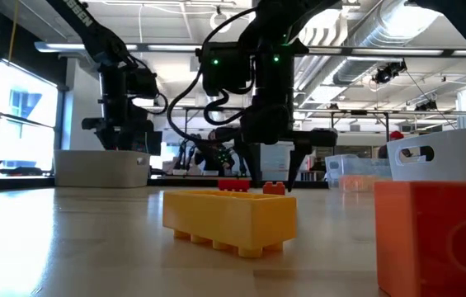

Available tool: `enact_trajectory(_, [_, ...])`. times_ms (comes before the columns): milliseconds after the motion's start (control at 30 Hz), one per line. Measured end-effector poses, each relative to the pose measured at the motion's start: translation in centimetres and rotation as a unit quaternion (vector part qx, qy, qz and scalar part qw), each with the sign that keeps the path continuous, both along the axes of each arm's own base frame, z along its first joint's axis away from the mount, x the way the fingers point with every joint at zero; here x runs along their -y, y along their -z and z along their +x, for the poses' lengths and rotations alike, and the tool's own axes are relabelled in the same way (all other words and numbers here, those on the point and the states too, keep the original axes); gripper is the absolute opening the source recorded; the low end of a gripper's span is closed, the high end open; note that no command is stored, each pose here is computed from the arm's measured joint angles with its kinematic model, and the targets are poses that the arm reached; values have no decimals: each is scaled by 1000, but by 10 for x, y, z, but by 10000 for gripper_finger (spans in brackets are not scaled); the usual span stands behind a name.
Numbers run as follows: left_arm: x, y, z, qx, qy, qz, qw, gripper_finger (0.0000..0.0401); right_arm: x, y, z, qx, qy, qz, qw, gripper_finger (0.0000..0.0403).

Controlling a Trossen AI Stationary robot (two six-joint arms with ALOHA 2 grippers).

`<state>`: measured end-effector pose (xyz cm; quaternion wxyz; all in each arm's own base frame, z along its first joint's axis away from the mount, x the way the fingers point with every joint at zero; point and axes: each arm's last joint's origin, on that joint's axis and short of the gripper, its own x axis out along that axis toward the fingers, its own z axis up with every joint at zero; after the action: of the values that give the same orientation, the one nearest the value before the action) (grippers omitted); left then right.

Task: Sort & place blocks by color
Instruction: Put the red game piece into the gray bin, then put the orange game piece into the white bin

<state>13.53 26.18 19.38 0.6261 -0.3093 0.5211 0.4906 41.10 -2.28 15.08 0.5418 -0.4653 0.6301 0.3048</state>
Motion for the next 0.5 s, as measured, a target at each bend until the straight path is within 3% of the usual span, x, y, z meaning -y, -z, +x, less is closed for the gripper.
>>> enact_trajectory(233, [-1, 6, 1, -9, 13, -12, 1000, 193, 0, 0, 0, 2, 8, 3, 1000, 238])
enact_trajectory(500, [1, 2, 0, -10, 23, -14, 1000, 195, 0, 0, 1, 7, 14, 21, 1000, 238])
